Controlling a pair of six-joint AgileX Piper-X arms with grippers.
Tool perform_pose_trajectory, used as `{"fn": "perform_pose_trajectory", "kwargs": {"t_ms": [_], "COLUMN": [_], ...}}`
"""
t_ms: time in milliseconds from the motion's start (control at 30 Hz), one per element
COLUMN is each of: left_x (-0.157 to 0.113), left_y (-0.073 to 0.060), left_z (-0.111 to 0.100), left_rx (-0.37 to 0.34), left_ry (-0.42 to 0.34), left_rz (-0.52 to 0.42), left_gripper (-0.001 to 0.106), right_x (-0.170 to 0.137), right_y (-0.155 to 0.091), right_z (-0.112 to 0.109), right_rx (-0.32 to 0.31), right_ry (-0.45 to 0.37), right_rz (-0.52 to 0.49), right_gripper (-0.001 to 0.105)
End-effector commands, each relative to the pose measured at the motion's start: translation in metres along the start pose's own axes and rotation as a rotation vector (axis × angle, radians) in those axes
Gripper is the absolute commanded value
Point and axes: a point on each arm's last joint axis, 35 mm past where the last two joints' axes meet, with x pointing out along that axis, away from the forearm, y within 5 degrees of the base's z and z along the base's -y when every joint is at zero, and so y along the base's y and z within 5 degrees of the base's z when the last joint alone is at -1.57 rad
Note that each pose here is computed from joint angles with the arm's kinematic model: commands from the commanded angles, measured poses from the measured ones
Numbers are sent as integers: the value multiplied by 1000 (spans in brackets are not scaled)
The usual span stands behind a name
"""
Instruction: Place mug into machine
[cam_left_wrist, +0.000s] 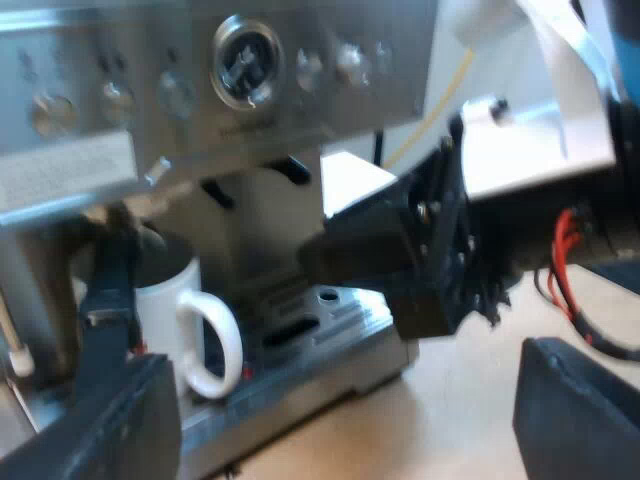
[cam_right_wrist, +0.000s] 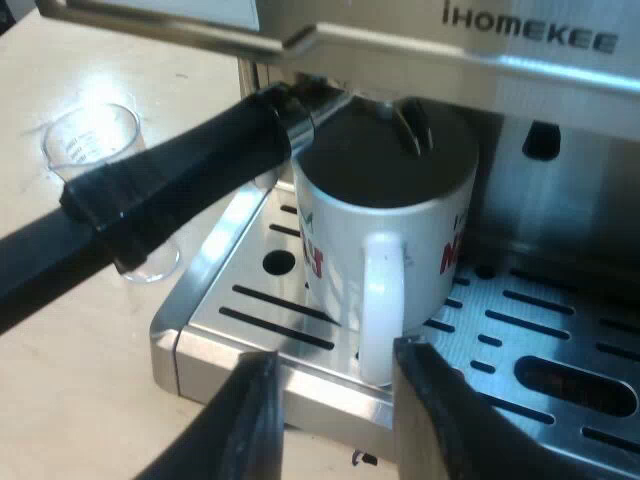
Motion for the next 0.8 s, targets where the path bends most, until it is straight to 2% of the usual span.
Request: {"fn": "perform_pose_trajectory", "kwargs": {"t_ms": [33, 133, 233, 333, 533, 600, 700, 800], "left_x": [-4, -5, -4, 0, 8, 16, 22, 28], "left_y": [-1, 2, 4, 9, 20, 29, 30, 33], "left_z": [7, 9, 10, 10, 11, 10, 11, 14], "left_rx": [-12, -13, -19, -27, 12, -5, 34, 39], "left_ry": [-31, -45, -39, -18, 19, 56, 60, 51], "left_rz": [21, 52, 42, 51, 48, 58, 44, 42], "left_gripper": [69, 69, 69, 69, 69, 69, 69, 69], "right_x": [-4, -4, -5, -5, -1, 2, 4, 7], "right_y": [-2, -1, -1, -2, -9, -15, -20, -25], "right_z": [7, 11, 16, 19, 20, 21, 23, 24], "right_rx": [-12, -50, -46, -29, -12, 2, 17, 28], "right_ry": [-31, -62, -102, -127, -134, -139, -156, -164], "right_rz": [5, 26, 23, 19, -3, -19, -12, -8], "right_gripper": [29, 22, 1, 0, 0, 0, 0, 0]}}
